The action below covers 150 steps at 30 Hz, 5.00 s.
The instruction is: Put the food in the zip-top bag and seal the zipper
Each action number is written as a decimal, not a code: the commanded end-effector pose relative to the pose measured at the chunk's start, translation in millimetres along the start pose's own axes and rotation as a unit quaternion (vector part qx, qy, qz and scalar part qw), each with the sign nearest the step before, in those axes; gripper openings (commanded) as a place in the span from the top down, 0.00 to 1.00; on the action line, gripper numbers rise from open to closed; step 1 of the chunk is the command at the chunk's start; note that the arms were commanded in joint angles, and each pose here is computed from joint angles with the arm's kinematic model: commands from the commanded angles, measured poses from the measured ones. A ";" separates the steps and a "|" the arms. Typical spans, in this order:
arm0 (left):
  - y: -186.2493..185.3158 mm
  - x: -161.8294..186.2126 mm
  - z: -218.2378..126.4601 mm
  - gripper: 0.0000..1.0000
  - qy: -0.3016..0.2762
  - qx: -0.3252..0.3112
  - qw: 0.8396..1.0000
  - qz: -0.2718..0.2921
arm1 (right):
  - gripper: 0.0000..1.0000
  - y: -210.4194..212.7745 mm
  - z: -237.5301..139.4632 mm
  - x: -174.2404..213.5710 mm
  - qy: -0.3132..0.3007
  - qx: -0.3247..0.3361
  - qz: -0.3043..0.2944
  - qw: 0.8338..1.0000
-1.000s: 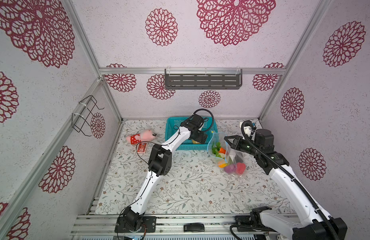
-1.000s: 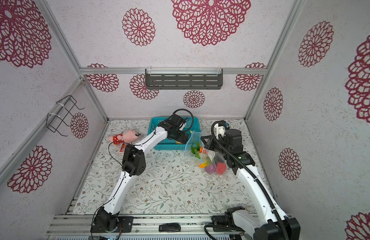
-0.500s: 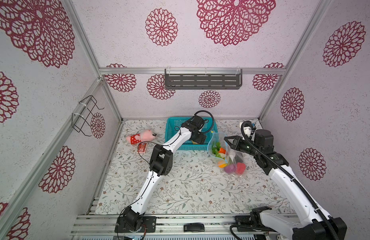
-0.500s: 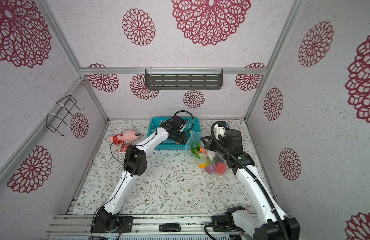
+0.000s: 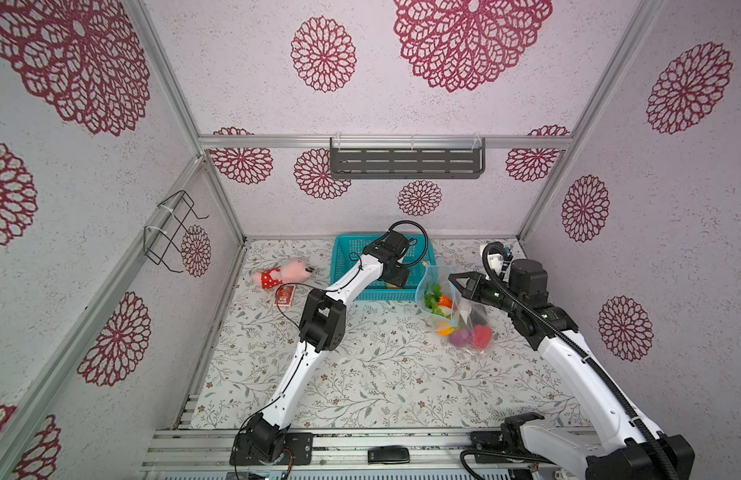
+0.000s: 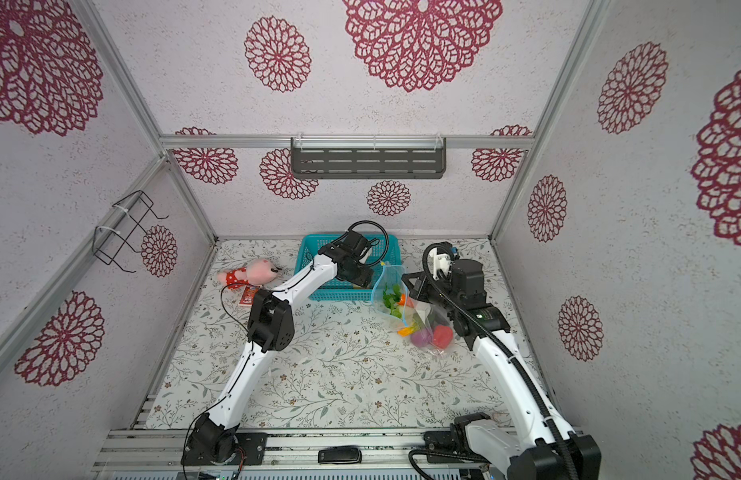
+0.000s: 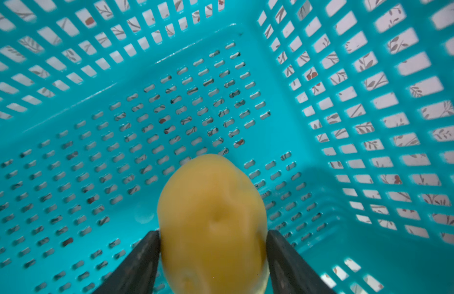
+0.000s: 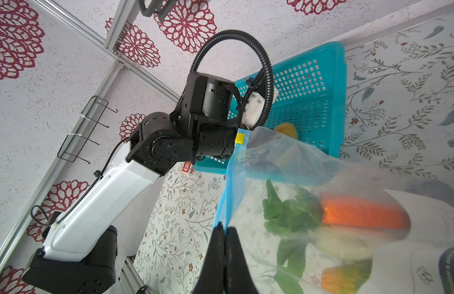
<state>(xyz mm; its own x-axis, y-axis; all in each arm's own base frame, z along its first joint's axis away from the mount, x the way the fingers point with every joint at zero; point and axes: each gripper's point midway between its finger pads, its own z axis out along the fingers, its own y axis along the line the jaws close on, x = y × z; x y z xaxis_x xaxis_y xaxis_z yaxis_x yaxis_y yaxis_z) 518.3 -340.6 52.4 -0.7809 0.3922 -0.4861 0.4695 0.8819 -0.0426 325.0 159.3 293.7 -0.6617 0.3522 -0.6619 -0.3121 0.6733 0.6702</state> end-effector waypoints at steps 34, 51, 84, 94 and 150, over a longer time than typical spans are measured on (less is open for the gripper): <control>29.5 10.6 -19.3 0.02 0.027 -0.024 0.999 -0.002 | 0.99 13.0 -0.5 -11.7 -0.016 -0.029 -0.011 0.999; 26.2 19.3 4.7 0.04 0.042 -0.034 0.999 0.002 | 0.99 12.9 -1.2 -10.4 -0.015 -0.029 -0.010 0.999; 15.2 -18.4 -77.9 0.44 -0.027 -0.011 0.999 -0.034 | 0.99 9.2 -3.5 -6.6 -0.017 -0.022 -0.012 1.000; -0.9 -16.9 -122.1 0.47 -0.043 -0.001 0.998 -0.033 | 0.99 8.7 -2.6 -11.6 -0.021 -0.019 -0.017 0.999; -161.3 20.4 -268.0 0.48 -0.141 0.175 0.971 0.080 | 0.99 17.3 -0.9 -23.3 -0.034 -0.040 -0.009 0.999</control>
<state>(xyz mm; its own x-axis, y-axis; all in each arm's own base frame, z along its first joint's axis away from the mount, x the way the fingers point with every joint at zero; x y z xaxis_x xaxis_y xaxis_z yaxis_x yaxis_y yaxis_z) 320.2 -395.2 274.9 -0.5901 0.3994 -0.7016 0.7024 0.6825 -0.2023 335.1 161.6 291.2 -0.6606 0.3709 -0.6527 -0.3181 0.6492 0.6909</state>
